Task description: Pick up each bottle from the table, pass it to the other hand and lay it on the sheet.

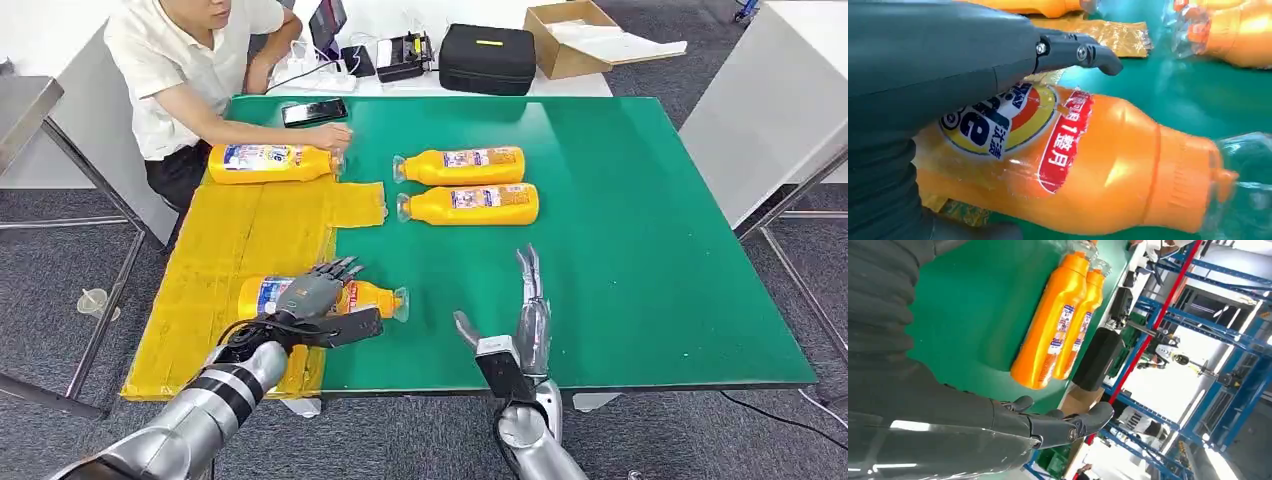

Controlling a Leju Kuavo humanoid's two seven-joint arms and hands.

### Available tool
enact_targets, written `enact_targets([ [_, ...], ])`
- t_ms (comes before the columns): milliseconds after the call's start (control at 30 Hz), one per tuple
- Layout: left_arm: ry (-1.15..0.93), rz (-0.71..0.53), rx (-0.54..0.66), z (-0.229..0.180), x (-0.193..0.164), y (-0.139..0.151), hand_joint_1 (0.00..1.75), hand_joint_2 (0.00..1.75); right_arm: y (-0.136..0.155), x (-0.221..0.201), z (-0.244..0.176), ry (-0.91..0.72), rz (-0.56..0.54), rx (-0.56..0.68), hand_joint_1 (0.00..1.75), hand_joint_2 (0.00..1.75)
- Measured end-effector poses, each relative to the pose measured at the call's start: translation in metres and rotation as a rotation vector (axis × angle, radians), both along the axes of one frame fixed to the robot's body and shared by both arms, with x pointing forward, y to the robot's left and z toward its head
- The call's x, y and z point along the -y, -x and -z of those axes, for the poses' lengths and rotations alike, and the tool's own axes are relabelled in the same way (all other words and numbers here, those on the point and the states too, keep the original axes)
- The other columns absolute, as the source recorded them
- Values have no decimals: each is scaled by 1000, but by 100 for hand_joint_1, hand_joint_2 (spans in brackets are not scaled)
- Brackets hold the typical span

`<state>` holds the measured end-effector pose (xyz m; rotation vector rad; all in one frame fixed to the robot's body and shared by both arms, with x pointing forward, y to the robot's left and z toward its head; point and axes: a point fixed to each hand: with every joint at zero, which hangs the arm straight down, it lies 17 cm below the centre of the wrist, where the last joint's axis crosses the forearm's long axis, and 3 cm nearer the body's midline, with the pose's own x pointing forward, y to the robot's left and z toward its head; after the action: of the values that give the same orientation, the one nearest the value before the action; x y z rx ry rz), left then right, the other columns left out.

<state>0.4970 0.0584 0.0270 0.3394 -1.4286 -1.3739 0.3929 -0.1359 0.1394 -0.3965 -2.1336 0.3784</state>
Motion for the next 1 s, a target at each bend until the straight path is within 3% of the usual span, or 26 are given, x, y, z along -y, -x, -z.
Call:
enact_targets([
  [500,291,113,75,-63,37,42,0,175,8,4,12,30,-2,-19,0,175],
  [1000,370,101,142,-82,30,50,0,175,9,8,15,28,6,-32,0,175],
])
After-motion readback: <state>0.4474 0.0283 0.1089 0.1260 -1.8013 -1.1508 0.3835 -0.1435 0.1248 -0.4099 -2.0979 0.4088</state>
